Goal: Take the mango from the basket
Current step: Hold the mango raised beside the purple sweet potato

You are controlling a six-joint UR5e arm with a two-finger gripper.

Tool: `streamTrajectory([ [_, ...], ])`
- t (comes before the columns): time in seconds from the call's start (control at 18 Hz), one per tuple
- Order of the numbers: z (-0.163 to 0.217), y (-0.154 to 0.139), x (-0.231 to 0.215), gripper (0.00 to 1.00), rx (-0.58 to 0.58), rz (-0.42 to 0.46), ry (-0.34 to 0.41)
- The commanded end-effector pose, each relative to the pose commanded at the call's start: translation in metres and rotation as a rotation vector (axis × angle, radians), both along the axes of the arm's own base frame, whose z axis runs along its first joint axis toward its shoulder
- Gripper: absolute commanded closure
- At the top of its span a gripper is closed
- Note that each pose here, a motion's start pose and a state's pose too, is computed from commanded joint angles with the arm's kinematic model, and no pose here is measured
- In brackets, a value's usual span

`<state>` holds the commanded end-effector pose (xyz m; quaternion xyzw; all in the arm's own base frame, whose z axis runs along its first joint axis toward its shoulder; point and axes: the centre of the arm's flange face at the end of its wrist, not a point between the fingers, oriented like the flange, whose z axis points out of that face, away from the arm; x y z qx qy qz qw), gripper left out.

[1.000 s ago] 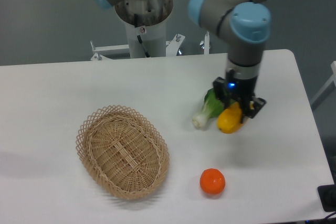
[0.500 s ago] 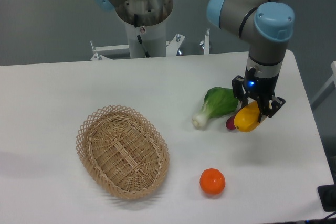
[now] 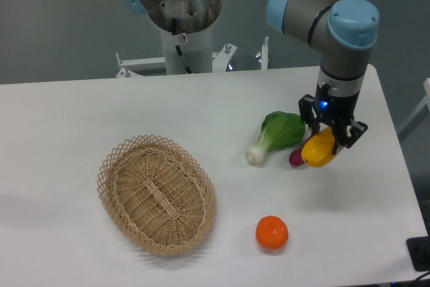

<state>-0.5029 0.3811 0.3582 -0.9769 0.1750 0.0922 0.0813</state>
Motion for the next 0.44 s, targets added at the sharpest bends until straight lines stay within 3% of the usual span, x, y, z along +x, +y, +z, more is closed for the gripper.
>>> streamTrajectory([
  [0.44,-0.0015,0.0004,0.0011,0.54,-0.003,-0.001,-0.002],
])
